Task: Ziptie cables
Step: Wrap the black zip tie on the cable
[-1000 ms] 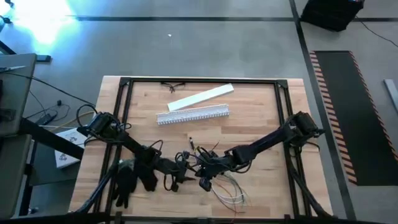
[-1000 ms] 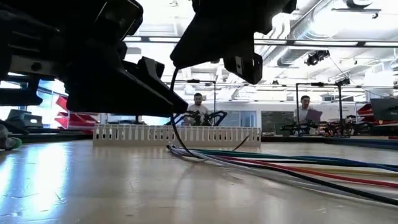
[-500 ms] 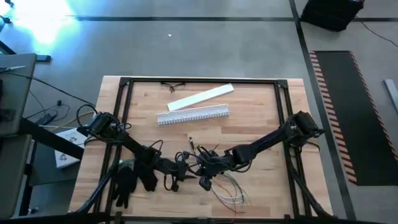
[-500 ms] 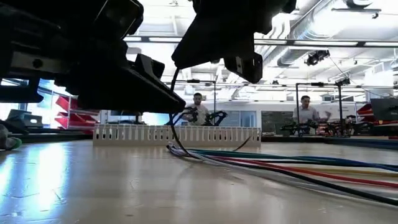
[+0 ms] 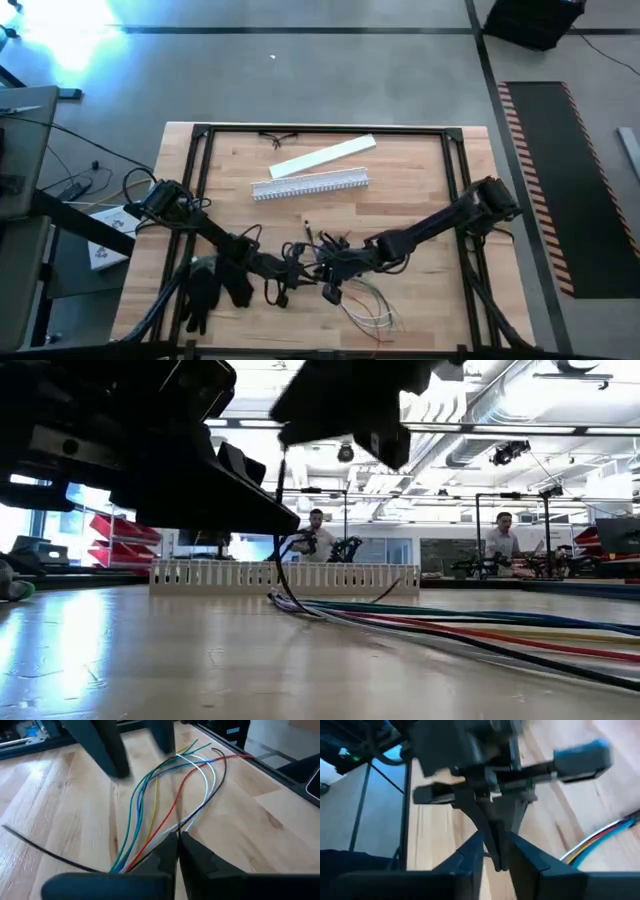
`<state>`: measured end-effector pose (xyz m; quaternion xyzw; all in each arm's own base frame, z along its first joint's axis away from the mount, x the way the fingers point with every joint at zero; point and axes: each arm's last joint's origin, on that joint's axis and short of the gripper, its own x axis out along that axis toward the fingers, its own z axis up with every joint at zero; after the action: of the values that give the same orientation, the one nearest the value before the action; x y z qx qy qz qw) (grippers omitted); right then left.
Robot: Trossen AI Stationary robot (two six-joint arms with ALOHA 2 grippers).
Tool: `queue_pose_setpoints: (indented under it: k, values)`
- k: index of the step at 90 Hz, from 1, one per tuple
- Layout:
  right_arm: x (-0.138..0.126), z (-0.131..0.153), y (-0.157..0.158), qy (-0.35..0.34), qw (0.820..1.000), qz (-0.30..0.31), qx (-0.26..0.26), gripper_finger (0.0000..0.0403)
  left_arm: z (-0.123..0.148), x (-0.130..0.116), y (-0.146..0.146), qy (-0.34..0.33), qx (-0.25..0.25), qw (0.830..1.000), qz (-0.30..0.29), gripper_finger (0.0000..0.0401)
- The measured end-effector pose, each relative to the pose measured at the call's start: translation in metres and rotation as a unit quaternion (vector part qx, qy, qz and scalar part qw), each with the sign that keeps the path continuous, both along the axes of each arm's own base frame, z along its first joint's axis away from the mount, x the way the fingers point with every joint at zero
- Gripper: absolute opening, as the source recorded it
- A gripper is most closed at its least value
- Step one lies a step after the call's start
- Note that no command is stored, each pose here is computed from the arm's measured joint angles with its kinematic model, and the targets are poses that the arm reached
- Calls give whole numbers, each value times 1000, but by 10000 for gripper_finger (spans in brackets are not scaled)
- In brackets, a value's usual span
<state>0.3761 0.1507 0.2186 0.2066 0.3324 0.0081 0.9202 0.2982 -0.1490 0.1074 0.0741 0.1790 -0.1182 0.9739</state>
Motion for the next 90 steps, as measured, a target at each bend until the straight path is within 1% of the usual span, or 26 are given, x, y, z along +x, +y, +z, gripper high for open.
queue_pose_setpoints:
  k: [10,19,25,29,32,39,48,52,59,70,83,90]
  values:
    - [-10,18,-3,-10,1000,2,-18,116,0,0,0,2,-6,1000,6,0]
    - [-25,33,-2,-8,998,-27,-57,131,-1,0,1,7,-13,1000,10,0]
    - [-40,35,2,0,994,-65,-91,134,-1,0,1,7,-14,1000,11,0]
    - [-50,31,4,7,989,-104,-109,134,-1,0,1,8,-13,1000,11,0]
    - [-58,26,6,8,984,-136,-113,135,-1,0,1,8,-13,1000,10,0]
    - [-76,4,8,20,975,-201,-91,135,-1,0,1,8,-13,1000,11,0]
    - [-91,-32,4,34,962,-268,-34,135,-1,0,1,8,-13,1000,10,0]
    - [-96,-48,1,34,957,-289,-11,135,-1,0,1,7,-13,1000,10,0]
    - [-100,-72,-7,34,951,-308,17,135,-1,0,1,7,-13,1000,11,0]
    - [-99,-96,-25,17,943,-329,54,148,-1,0,1,7,-13,1000,11,0]
    - [-91,-111,-47,13,935,-346,73,185,-1,0,1,7,-12,1000,12,0]
    - [-87,-116,-56,24,935,-348,66,204,-1,0,1,7,-12,1000,12,0]
